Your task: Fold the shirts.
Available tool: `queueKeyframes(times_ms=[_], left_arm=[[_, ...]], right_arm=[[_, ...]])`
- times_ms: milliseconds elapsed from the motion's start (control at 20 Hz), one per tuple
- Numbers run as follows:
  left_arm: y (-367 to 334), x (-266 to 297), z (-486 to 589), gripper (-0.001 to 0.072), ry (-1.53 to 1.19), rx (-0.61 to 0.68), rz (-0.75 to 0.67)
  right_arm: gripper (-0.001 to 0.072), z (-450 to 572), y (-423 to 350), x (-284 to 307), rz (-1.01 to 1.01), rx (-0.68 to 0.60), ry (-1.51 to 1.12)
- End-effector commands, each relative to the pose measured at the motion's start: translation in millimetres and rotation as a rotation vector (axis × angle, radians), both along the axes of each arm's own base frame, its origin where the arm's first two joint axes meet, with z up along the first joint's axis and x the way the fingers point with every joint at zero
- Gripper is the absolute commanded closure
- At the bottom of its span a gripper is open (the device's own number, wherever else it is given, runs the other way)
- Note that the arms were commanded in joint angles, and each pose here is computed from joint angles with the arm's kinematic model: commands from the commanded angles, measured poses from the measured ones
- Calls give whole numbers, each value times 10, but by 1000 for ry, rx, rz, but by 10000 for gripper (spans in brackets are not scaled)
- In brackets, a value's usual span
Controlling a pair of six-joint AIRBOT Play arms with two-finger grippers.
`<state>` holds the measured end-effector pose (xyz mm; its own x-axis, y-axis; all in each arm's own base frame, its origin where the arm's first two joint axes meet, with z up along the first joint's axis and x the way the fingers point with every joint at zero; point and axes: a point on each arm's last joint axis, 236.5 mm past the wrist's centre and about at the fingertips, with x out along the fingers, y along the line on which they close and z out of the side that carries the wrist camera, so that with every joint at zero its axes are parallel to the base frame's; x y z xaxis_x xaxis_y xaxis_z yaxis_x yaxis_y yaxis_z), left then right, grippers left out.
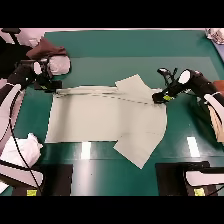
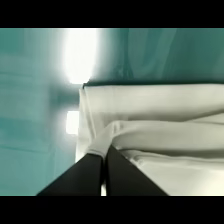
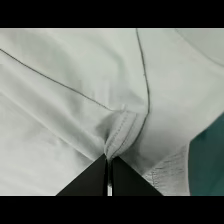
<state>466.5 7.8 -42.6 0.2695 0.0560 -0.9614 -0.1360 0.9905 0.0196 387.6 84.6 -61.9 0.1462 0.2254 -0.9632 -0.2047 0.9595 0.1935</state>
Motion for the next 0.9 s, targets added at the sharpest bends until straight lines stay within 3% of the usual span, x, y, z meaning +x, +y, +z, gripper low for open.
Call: queueKeyframes(times_ms=[0,150,250,300,400,550,650,750,850], left_arm=[[-129,-162,-5,678,64,-47,-37],[-378,-256,207,674,57,-137,-115],[-451,-383,353,309,70,-158,-166],[-456,-462,373,266,91,-156,-188],[-463,-612,349,266,136,-156,-223],[-457,-736,274,266,159,-154,-234],[-451,-719,340,266,122,-146,-245],[-377,-612,488,265,46,-102,-257],[-209,-572,548,264,22,-18,-282]], right_arm=[[689,-49,57,-36,16,-3,18],[687,-51,28,-46,13,-5,24],[684,-54,19,-51,16,-9,26],[684,-51,17,-47,16,-10,25],[680,-34,7,-41,14,-9,25],[576,92,-109,1,-3,-6,32],[576,228,-233,68,-21,-3,25],[573,357,-333,168,-46,1,-3],[497,449,-377,233,-60,6,-29]])
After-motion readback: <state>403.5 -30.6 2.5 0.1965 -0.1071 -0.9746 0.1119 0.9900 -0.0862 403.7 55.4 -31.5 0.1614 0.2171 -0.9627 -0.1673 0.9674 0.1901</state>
